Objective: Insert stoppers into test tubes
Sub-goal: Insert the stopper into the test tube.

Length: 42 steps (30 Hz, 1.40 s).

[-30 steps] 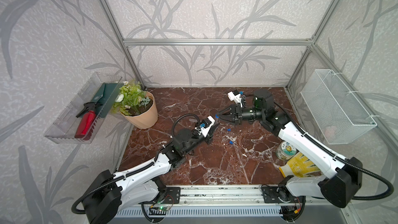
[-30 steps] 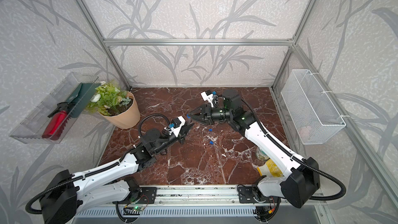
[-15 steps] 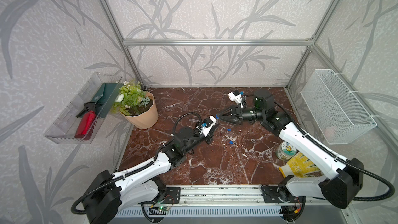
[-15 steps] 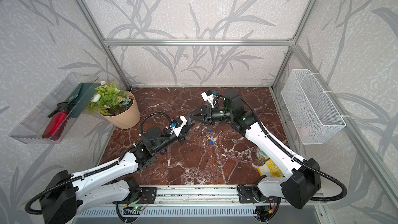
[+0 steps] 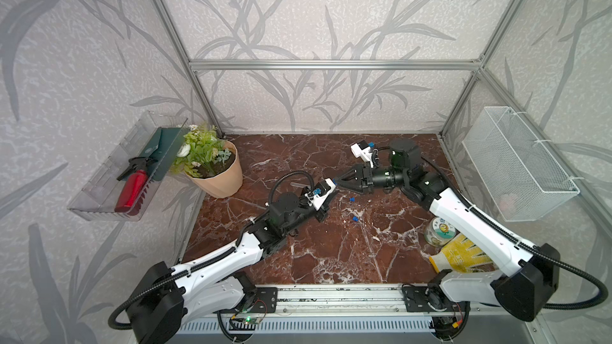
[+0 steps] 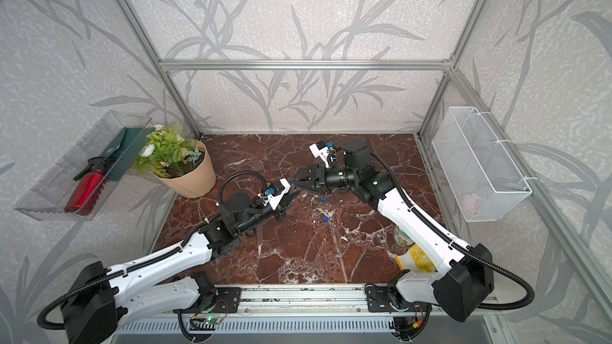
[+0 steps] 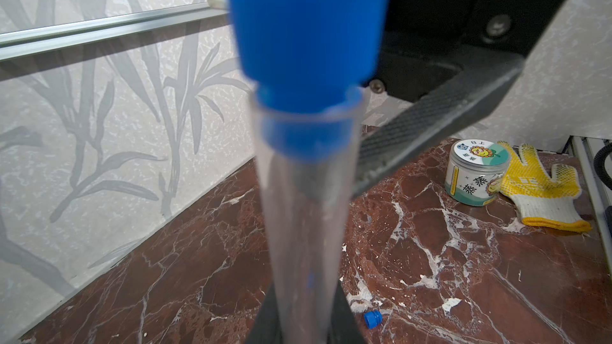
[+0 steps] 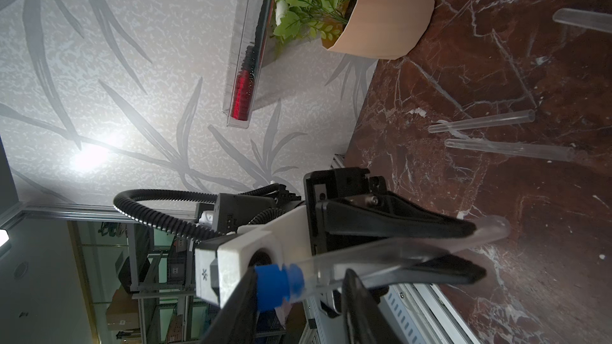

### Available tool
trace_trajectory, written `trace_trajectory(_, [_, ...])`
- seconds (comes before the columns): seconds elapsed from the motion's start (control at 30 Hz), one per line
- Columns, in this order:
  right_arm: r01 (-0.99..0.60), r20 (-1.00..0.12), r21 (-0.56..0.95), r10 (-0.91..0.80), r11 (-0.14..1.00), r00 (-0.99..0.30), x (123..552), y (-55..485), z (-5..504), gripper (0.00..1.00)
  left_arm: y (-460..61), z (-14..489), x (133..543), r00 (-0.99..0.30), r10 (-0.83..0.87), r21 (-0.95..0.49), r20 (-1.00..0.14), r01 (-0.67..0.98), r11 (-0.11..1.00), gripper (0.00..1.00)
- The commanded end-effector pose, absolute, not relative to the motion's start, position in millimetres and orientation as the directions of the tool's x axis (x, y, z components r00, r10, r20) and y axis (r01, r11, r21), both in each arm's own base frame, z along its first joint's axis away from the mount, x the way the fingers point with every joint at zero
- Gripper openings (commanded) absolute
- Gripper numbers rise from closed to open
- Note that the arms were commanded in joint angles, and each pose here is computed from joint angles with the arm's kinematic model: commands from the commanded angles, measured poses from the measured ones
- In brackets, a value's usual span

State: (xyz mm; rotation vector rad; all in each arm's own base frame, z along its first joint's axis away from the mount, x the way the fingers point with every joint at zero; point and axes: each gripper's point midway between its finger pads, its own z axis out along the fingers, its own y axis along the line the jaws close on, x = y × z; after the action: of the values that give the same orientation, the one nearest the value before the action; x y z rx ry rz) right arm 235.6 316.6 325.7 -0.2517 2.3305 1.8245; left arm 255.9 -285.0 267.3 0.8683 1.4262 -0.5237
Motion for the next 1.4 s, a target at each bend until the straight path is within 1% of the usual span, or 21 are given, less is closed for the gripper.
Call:
trace_trajectory(0.0, [0.058, 0.064, 0.865, 0.005, 0.499, -0.998, 224.4, 302.4, 221.7, 0.41, -265.7, 443.4, 221.5, 0.497, -0.192, 0.266, -0.846, 0.706, 0.656, 0.00])
trace_trajectory(0.17, [0.080, 0.082, 0.858, 0.017, 0.507, -0.996, 224.0, 300.2, 214.7, 0.40, -263.2, 448.0, 219.7, 0.503, -0.206, 0.260, -0.839, 0.704, 0.660, 0.00])
trace_trajectory(0.4, [0.114, 0.110, 0.866, 0.036, 0.487, -0.993, 225.7, 301.4, 211.6, 0.39, -259.9, 456.9, 213.3, 0.521, -0.232, 0.263, -0.822, 0.707, 0.656, 0.00])
trace_trajectory(0.53, [0.139, 0.131, 0.874, 0.050, 0.466, -0.990, 228.3, 302.5, 211.6, 0.37, -256.9, 464.2, 208.4, 0.537, -0.251, 0.267, -0.805, 0.707, 0.655, 0.00])
trace_trajectory(0.8, [0.148, 0.136, 0.875, 0.059, 0.461, -0.989, 230.7, 303.0, 211.1, 0.35, -252.8, 475.4, 202.0, 0.536, -0.293, 0.249, -0.792, 0.721, 0.646, 0.00])
trace_trajectory(0.93, [0.119, 0.108, 0.877, 0.050, 0.465, -0.993, 233.1, 303.8, 218.8, 0.36, -258.2, 465.7, 208.4, 0.498, -0.264, 0.238, -0.826, 0.733, 0.638, 0.00])
trace_trajectory(1.03, [0.064, 0.054, 0.891, 0.036, 0.449, -0.998, 236.1, 305.7, 237.3, 0.39, -259.9, 451.2, 218.6, 0.440, -0.228, 0.202, -0.868, 0.734, 0.648, 0.00])
trace_trajectory(1.1, [0.025, 0.013, 0.910, 0.030, 0.413, -0.999, 238.4, 307.6, 254.1, 0.43, -260.8, 440.2, 224.4, 0.395, -0.204, 0.177, -0.896, 0.737, 0.653, 0.00])
trace_trajectory(1.17, [-0.027, -0.039, 0.938, 0.027, 0.347, -0.999, 241.9, 310.6, 277.9, 0.49, -264.4, 422.5, 230.1, 0.338, -0.157, 0.162, -0.928, 0.744, 0.648, 0.00])
trace_trajectory(1.3, [-0.154, -0.164, 0.977, 0.055, 0.147, -0.985, 252.4, 306.6, 343.8, 0.68, -267.8, 362.7, 243.3, 0.183, -0.018, 0.126, -0.983, 0.746, 0.654, 0.00])
trace_trajectory(1.37, [-0.208, -0.212, 0.977, 0.085, 0.057, -0.974, 255.5, 296.7, 375.8, 0.74, -265.4, 332.2, 247.7, 0.120, 0.024, 0.106, -0.992, 0.739, 0.666, 0.00])
